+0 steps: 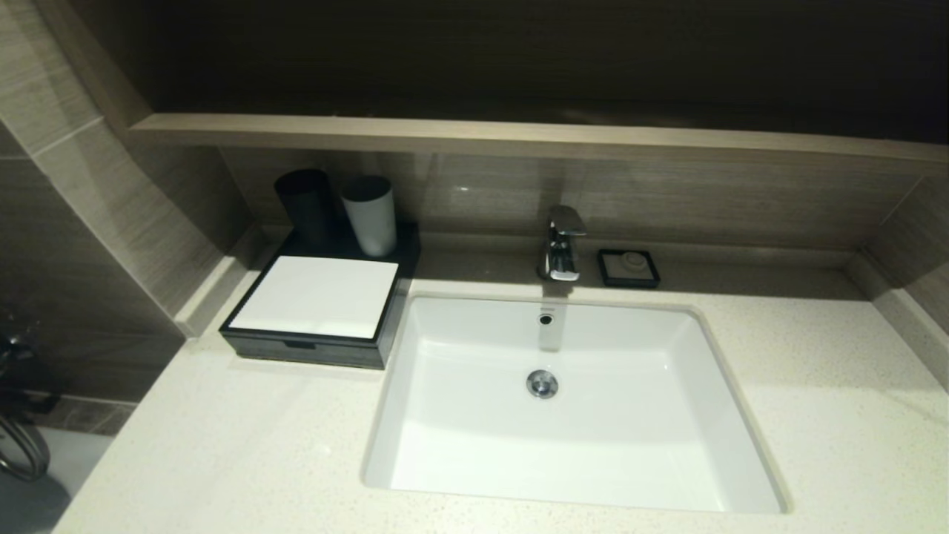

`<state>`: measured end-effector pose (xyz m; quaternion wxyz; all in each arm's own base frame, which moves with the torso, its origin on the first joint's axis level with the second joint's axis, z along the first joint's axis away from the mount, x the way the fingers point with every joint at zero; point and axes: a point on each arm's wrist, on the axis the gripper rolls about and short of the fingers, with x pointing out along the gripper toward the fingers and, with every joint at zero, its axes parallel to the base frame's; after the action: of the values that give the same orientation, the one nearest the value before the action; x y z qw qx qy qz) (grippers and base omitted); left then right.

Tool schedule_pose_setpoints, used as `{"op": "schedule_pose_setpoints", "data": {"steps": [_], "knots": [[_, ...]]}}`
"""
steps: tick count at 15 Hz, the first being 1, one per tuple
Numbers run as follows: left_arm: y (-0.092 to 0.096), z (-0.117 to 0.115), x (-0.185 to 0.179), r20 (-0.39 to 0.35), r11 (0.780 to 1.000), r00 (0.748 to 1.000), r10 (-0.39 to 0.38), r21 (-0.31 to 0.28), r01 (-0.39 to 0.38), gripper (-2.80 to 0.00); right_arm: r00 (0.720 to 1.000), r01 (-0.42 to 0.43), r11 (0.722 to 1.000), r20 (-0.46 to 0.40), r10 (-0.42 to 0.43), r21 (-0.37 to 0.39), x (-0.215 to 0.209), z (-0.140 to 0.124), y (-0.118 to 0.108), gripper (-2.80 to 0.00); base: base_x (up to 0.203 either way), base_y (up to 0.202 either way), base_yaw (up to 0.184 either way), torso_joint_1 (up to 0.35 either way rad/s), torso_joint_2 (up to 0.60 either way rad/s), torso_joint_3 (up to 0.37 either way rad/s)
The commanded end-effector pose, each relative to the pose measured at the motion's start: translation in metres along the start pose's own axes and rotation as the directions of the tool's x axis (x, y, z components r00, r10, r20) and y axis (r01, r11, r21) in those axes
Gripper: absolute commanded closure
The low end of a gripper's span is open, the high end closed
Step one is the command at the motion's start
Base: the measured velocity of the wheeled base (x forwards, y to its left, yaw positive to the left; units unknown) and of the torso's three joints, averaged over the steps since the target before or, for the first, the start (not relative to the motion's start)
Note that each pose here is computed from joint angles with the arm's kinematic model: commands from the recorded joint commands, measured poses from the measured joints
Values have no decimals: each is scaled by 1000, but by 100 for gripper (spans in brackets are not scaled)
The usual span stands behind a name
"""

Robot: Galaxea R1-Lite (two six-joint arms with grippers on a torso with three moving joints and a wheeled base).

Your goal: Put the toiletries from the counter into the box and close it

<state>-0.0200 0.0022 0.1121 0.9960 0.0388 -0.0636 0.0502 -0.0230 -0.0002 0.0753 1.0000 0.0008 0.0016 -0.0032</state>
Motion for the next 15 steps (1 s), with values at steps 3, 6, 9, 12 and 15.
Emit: {"op": "schedule_pose_setpoints", "data": {"steps": [3,6,9,12,15], "knots": [[-2,-17,2,-42,999,999,-32,10,32,0,1000,0,1000,-1,0,0,0,0,0,0,0,0,0,0,0,0],[-3,-18,1,-43,998,997,-64,2,64,0,1000,-1,1000,-1,1,0,0,0,0,0,0,0,0,0,0,0],[-4,-25,-4,-59,995,993,-103,-2,103,0,1000,0,1000,-1,0,0,0,0,0,0,0,0,0,0,0,0],[-4,-34,-8,-110,994,988,-110,1,111,0,1000,0,1000,-1,0,0,0,0,0,0,0,0,0,0,0,0],[-5,-37,-8,-134,994,985,-112,-5,112,0,1000,0,1000,-1,0,0,0,0,0,0,0,0,0,0,0,0]]}}
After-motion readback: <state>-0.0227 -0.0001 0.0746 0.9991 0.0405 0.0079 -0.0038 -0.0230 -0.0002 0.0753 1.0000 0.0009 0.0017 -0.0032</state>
